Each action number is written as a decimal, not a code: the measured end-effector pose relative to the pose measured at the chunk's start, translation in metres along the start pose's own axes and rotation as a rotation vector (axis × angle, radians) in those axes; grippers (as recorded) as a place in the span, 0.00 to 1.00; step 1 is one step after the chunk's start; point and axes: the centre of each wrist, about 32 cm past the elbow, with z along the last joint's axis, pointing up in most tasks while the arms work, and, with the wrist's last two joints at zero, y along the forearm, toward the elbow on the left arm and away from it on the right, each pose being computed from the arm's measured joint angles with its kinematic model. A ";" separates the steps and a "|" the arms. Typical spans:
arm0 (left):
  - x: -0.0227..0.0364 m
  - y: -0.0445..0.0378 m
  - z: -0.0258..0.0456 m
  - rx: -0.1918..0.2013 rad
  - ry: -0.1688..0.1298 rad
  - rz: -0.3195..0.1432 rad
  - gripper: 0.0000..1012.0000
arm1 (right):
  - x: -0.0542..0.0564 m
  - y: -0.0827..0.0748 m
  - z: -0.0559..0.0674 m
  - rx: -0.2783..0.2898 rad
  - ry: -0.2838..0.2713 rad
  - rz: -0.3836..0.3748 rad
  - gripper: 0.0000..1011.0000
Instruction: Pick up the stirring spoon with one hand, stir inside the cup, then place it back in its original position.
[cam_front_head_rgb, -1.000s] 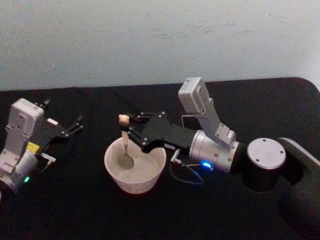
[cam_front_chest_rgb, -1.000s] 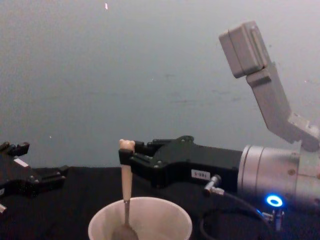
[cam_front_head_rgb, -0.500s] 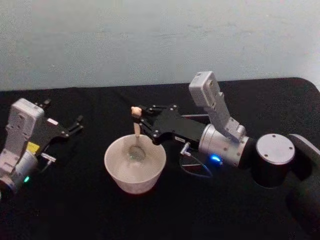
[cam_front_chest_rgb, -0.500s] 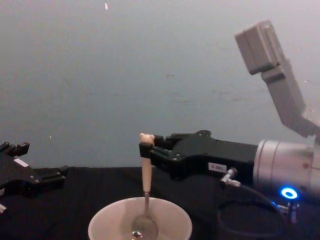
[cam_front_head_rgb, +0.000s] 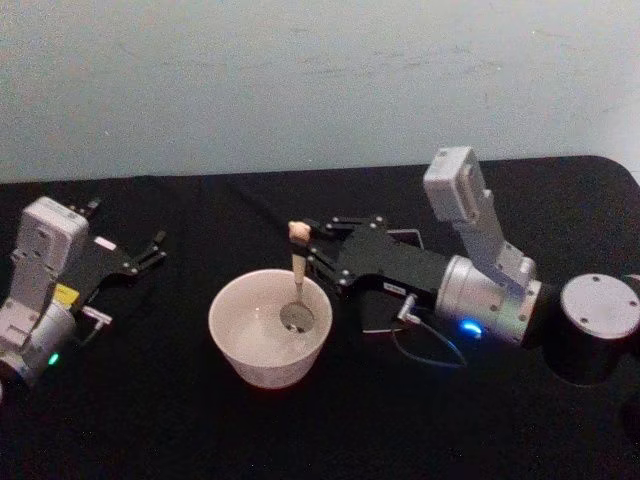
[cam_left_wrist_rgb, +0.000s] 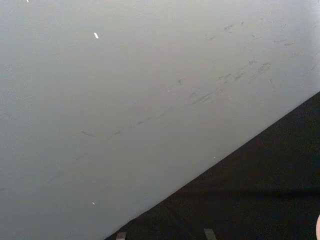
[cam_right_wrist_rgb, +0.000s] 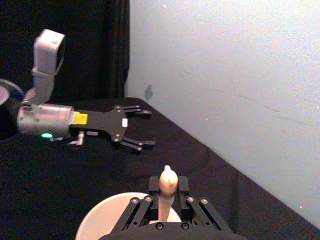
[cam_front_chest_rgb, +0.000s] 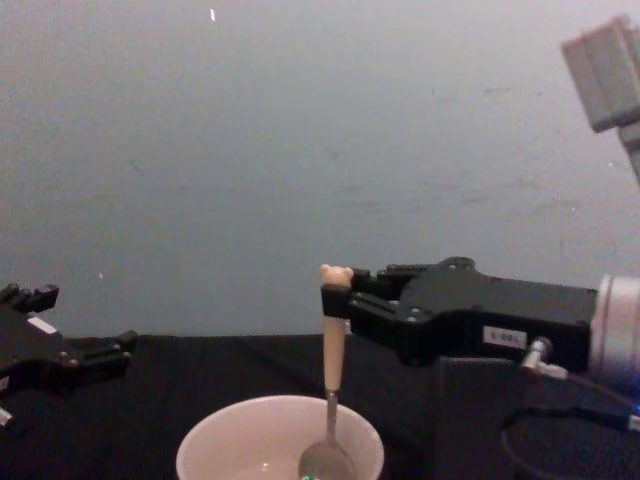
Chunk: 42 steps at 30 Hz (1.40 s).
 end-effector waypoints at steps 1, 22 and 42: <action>0.0000 0.0000 0.0000 0.000 0.000 0.000 0.99 | 0.000 -0.002 0.000 0.000 0.002 0.004 0.22; 0.0000 0.0000 0.0000 0.000 0.000 0.000 0.99 | -0.024 0.003 0.004 0.012 0.044 0.117 0.22; 0.0000 0.0000 0.0000 0.000 0.000 0.000 0.99 | -0.010 0.051 0.004 -0.003 0.024 -0.010 0.22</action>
